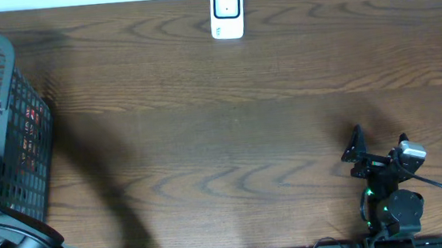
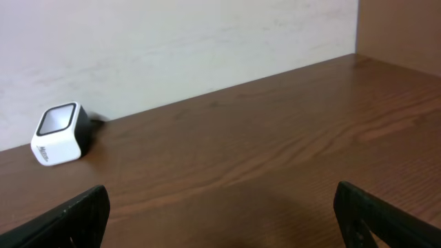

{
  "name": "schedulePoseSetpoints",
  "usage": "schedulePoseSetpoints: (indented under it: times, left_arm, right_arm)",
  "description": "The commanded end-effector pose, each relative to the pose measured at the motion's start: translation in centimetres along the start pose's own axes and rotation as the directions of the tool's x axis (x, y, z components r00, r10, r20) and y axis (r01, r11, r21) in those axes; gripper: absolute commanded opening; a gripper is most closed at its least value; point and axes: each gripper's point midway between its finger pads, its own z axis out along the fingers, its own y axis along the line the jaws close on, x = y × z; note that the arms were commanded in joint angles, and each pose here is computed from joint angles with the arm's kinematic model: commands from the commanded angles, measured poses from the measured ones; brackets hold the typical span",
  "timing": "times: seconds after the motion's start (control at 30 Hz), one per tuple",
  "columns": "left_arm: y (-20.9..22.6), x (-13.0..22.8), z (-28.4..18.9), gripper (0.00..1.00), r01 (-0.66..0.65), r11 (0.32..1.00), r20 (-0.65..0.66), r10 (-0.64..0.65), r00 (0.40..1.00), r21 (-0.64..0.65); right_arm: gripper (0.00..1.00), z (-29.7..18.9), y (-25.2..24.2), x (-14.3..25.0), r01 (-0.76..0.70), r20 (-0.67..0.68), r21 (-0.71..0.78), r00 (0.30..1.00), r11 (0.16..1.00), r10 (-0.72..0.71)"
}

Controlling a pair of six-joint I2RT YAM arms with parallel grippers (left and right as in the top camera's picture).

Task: Scan the item barcode
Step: 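Grasp the green-lidded jar in the basket with the left gripper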

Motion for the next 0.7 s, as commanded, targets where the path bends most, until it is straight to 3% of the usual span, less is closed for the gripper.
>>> schedulePoseSetpoints:
  times: [0.0,0.33,0.4,0.43,0.47,0.67]
  left_arm:
    - [0.1,0.9,1.2,0.98,-0.006,1.000,-0.034,0.005,0.999,-0.002]
    - [0.4,1.6,2.8,0.99,-0.006,1.000,-0.036,0.006,0.999,-0.004]
    - [0.4,1.6,2.8,0.87,-0.006,1.000,-0.036,0.006,0.999,-0.004]
    - [0.4,1.6,2.8,0.72,-0.006,1.000,-0.036,0.006,0.999,-0.004]
    - [0.4,1.6,2.8,0.67,-0.006,1.000,-0.036,0.006,0.999,-0.004]
    - [0.2,1.1,1.9,0.57,-0.004,1.000,-0.021,0.004,1.000,0.007]
  right_arm:
    - [0.99,0.0,0.1,0.2,0.011,-0.007,-0.002,1.000,1.000,-0.011]
    - [0.99,0.0,0.1,0.2,0.011,-0.007,-0.002,1.000,1.000,-0.011]
    - [0.99,0.0,0.1,0.2,0.011,-0.007,-0.002,1.000,1.000,-0.011]
    - [0.99,0.0,0.1,0.2,0.011,-0.007,-0.002,1.000,1.000,-0.011]
    - [0.99,0.0,0.1,0.2,0.011,-0.007,-0.002,1.000,1.000,-0.011]
    - [0.99,0.0,0.1,0.2,0.011,-0.007,-0.002,1.000,1.000,-0.011]
